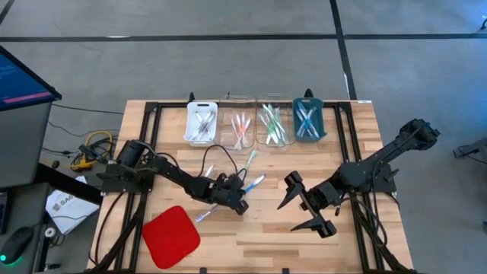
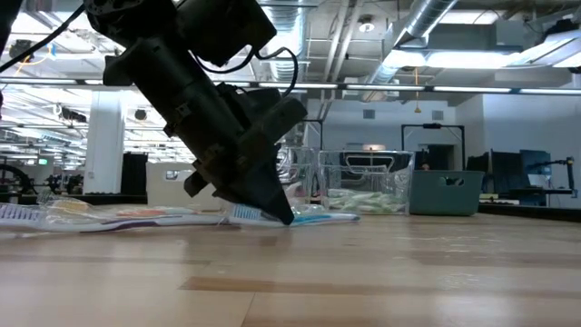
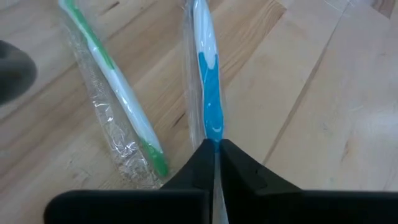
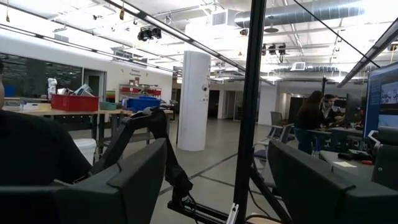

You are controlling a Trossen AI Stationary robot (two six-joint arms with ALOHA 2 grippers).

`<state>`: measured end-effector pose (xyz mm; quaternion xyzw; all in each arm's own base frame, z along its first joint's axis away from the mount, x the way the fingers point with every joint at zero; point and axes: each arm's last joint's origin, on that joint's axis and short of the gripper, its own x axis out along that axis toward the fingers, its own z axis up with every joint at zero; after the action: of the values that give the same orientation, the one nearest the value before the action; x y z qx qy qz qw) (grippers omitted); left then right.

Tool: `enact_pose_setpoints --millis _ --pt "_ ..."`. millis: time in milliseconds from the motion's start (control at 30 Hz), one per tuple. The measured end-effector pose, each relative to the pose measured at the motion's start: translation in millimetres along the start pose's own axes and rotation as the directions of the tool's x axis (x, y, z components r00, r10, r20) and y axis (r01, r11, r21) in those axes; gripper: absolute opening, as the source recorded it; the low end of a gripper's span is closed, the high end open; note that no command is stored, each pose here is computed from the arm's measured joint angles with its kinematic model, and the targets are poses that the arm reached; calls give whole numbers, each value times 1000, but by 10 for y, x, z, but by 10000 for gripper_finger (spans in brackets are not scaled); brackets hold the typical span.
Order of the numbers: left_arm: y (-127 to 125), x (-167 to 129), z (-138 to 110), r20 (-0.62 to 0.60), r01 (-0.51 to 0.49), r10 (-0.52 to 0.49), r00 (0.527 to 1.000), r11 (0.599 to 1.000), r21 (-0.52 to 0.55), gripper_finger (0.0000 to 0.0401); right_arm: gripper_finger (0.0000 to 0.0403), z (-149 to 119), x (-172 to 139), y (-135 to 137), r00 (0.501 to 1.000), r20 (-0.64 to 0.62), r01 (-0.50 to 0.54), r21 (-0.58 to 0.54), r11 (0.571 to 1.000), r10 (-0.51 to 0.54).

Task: Pick & Place Toothbrushes
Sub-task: Put the blue toothbrush into the blue bin

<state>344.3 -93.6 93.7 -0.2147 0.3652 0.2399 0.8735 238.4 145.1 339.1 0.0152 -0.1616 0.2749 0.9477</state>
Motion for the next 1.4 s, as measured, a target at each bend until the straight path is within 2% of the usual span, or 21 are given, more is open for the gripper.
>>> enact_pose_setpoints --millis 133,267,433,667,833,1000,1133,1233,1400 --pt "-27 -45 8 19 9 -10 1000 1000 20 3 275 0 0 0 1000 0 0 0 1000 0" --pt "-62 -211 38 48 11 -14 999 997 78 0 275 -4 0 0 1000 -4 0 1 1000 0" --pt "-183 -535 244 151 90 -102 983 992 84 1 275 -5 0 0 1000 -5 0 1 1000 0" --pt "-274 -874 319 261 102 -131 956 987 122 0 275 -5 0 0 1000 -5 0 1 1000 0" --pt "-328 -1073 320 338 73 -124 933 984 160 1 275 -5 0 -1 1000 -5 0 1 1000 0" --pt "-354 -1321 356 438 20 -100 893 983 184 1 275 -8 0 0 1000 -8 0 -4 1000 0" --pt "-359 -1590 414 525 -26 -84 847 980 198 1 275 -8 0 -4 1000 -8 8 -54 998 -8" --pt "-373 -1809 456 581 -51 -98 808 971 235 1 275 -8 -1 -33 999 -9 36 -27 999 -36" --pt "-436 -2141 527 652 -26 -186 735 953 302 1 275 -21 -4 -156 996 -12 87 61 994 -87"
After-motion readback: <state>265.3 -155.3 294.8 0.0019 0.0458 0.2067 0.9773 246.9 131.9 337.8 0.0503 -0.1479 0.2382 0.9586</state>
